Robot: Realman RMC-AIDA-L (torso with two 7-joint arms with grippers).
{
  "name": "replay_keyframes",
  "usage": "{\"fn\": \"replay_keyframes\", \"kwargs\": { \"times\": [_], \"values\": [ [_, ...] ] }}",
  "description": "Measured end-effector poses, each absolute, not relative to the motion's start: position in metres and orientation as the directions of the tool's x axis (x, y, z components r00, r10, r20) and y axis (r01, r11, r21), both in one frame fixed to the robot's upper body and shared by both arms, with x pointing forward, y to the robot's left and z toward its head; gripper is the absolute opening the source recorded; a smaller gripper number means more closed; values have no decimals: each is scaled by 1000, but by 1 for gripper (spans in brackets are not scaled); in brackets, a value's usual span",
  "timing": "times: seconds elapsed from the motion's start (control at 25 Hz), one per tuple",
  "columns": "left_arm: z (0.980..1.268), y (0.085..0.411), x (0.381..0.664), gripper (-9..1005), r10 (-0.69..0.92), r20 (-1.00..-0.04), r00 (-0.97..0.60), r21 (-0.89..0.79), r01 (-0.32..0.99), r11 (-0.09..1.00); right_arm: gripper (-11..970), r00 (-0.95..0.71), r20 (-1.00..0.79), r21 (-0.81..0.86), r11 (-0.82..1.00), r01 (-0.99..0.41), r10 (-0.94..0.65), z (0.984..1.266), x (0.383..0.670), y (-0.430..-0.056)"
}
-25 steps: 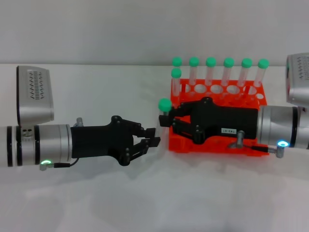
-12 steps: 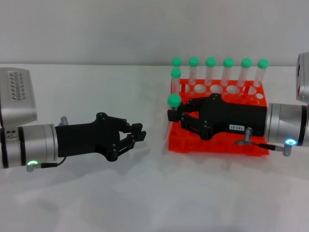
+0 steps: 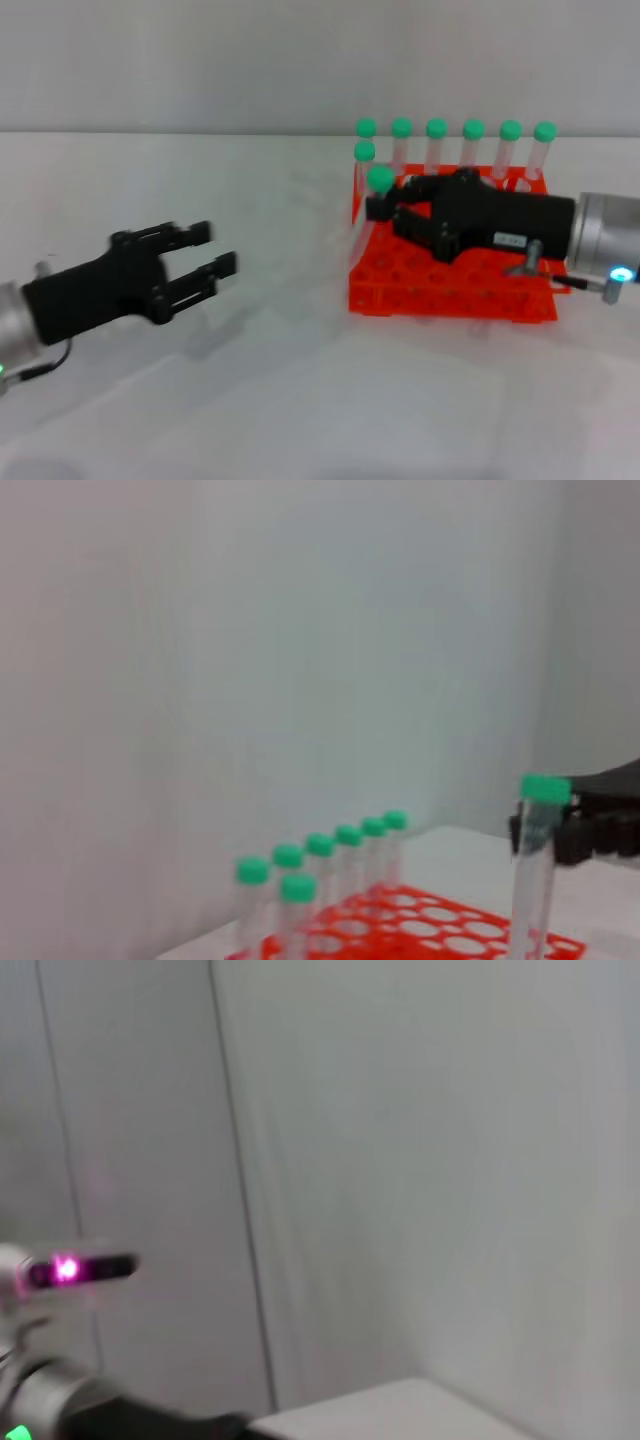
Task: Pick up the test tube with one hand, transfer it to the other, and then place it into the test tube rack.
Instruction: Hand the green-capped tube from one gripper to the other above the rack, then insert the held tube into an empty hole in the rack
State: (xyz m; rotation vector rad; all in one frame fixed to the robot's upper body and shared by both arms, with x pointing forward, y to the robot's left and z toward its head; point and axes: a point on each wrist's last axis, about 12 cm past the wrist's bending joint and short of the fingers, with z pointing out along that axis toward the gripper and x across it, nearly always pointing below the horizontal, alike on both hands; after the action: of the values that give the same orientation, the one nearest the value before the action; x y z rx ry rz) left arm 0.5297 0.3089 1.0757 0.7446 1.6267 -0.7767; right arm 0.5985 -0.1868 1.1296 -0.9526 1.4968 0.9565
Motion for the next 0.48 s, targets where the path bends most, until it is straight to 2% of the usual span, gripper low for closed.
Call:
{"fn": "replay_keyframes", "kwargs": {
  "times": [0.16,0.48],
  "values": [
    [1062,329,505,380,4,-988,-154,-111,728,676,223,-76,-996,52,406,-912,-45,1136,604,-196],
    [1036,342,458,733,-65,-996,-56,-86,599,796,233,-11,-994,-48,512,-858,-111,1132,618,-199]
  ]
}}
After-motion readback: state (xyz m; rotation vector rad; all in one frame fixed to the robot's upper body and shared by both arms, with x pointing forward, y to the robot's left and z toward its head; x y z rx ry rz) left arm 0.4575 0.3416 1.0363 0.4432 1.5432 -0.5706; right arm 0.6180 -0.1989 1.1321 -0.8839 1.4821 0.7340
